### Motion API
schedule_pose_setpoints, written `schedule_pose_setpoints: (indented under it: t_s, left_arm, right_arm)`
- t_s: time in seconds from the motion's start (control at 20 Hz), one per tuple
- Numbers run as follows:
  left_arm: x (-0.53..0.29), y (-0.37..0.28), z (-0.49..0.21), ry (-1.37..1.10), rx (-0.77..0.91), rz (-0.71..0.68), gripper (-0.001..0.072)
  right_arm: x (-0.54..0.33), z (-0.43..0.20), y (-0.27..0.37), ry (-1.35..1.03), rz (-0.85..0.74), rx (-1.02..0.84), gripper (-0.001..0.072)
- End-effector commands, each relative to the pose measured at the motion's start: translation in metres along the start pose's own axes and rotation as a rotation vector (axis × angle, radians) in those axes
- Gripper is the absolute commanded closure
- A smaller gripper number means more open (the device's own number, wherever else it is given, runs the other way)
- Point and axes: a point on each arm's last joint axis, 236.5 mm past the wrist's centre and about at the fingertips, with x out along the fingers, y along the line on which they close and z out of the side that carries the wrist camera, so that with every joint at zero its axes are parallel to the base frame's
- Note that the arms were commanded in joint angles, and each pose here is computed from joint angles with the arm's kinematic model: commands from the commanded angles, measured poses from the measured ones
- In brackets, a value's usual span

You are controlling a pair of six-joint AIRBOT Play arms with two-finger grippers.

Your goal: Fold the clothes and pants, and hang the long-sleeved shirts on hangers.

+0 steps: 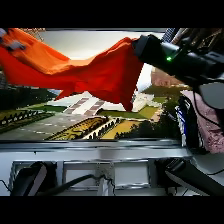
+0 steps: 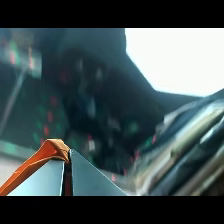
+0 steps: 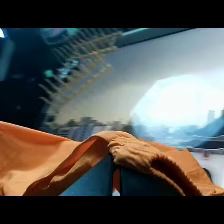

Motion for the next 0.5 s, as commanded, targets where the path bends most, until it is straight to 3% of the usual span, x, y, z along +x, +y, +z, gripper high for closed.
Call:
schedule_pose_setpoints:
  t_s: [0.0, 0.2, 0.45]
  left_arm:
    - [-0.039, -0.029, 0.066, -0.195, 0.133, -0.011, 0.0706]
    - [-0.076, -0.05, 0.116, -0.349, 0.272, 0.012, 0.0706]
    - [-0.095, -0.067, 0.138, -0.412, 0.291, -0.008, 0.0706]
  right_arm:
    - [-0.033, -0.009, 0.048, 0.078, 0.143, 0.037, 0.069]
    - [-0.087, -0.016, 0.098, 0.095, 0.293, 0.064, 0.069]
    - [-0.147, 0.002, 0.127, 0.059, 0.411, 0.205, 0.069]
